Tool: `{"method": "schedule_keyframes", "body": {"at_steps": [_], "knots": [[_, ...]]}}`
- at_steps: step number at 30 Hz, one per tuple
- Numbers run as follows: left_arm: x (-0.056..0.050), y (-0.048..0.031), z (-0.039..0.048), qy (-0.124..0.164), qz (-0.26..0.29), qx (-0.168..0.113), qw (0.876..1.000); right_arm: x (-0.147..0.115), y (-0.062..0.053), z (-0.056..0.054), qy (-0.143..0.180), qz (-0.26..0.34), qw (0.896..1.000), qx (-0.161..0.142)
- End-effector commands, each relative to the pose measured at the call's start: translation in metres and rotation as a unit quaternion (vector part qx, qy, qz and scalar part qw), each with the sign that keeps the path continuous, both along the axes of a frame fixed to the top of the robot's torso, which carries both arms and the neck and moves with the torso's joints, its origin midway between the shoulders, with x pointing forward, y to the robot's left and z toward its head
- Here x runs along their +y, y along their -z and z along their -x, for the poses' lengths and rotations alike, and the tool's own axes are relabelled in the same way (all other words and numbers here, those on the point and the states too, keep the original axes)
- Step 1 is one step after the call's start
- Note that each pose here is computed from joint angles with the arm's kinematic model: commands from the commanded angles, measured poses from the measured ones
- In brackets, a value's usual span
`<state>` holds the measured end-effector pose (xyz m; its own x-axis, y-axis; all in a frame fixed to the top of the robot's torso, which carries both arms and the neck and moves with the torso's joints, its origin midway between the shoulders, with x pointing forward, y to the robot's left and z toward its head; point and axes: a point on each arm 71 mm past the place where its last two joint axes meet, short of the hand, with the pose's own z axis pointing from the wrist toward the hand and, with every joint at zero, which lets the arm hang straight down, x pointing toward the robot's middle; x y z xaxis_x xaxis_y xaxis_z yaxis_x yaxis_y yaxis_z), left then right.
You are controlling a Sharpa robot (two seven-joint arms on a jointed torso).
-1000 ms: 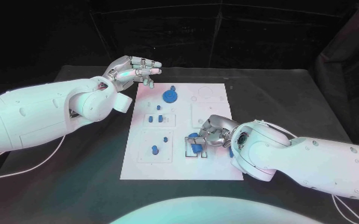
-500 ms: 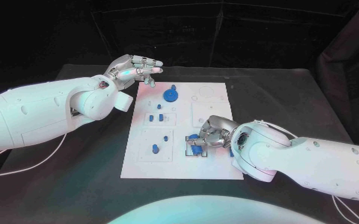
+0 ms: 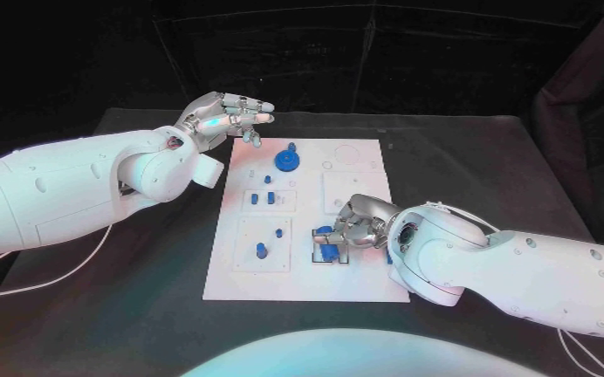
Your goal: Assemble the parts on the task board
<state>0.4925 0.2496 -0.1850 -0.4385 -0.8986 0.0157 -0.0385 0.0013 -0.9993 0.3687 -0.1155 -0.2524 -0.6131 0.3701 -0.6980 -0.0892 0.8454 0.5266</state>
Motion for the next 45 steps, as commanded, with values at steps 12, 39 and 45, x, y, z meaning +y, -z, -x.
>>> {"method": "schedule_keyframes", "body": {"at_steps": [12,39,45], "knots": [[-0.0008,-0.0016,0.0004,0.006,0.004,0.001,1.0,0.001,-0.0026,-0.0017,0.0,-0.004,1.0,-0.019],[0.0001,-0.0012,0.0,0.006,0.003,0.003,1.0,-0.0055,-0.0109,0.0065,-0.042,-0.012,0.998,-0.047],[0.0005,-0.0011,0.0,0.005,0.002,0.004,1.0,-0.0041,-0.0105,0.0061,-0.043,-0.009,0.998,-0.048]]}}
